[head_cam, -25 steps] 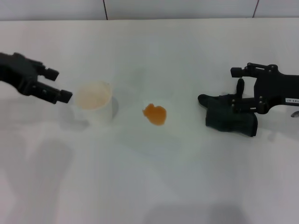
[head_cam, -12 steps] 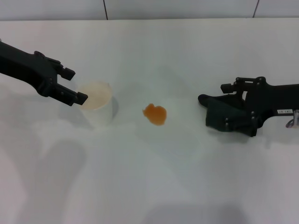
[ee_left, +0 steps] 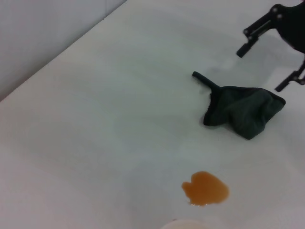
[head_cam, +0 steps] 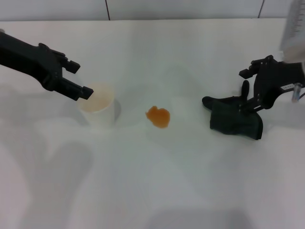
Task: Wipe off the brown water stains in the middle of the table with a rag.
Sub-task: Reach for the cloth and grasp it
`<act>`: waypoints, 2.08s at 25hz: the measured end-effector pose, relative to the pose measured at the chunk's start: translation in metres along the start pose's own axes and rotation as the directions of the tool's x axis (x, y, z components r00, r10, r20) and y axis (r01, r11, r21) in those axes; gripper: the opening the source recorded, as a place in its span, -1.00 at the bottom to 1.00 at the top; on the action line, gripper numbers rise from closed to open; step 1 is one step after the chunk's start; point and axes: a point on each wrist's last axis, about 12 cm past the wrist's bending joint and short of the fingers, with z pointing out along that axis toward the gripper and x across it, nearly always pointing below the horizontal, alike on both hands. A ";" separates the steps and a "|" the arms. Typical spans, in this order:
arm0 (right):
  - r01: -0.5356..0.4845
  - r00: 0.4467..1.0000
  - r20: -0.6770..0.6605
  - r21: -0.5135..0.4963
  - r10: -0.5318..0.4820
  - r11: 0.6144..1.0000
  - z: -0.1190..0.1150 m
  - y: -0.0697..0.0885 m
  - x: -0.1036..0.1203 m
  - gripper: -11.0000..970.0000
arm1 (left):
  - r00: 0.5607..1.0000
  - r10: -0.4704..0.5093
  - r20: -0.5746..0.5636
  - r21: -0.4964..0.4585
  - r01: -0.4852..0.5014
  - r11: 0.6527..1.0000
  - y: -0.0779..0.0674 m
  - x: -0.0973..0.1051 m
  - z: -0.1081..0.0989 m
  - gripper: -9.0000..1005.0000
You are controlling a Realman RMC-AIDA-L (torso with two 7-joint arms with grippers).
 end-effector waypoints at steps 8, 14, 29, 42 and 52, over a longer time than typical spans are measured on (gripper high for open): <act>0.061 0.976 -0.208 -0.007 -0.061 0.998 0.032 0.018 -0.016 0.61 | 1.000 0.019 0.002 0.002 -0.019 1.000 -0.003 -0.007 0.007 0.78; 0.024 0.990 -0.140 0.014 -0.022 1.000 0.037 0.023 -0.014 0.60 | 1.000 0.019 0.023 0.002 -0.019 1.000 -0.003 -0.005 0.009 0.78; -0.020 0.996 -0.090 0.032 0.023 0.999 0.052 0.026 -0.005 0.58 | 0.999 0.016 0.045 0.016 -0.017 1.000 -0.005 0.002 0.016 0.78; -0.062 0.989 -0.129 0.035 0.066 0.997 0.062 0.020 0.009 0.47 | 0.999 0.013 0.048 0.023 -0.014 1.000 -0.005 0.000 0.017 0.78; -0.080 0.990 -0.115 0.048 0.085 0.996 0.058 0.017 0.008 0.09 | 0.999 0.014 0.049 0.022 -0.015 1.000 -0.005 -0.001 0.017 0.78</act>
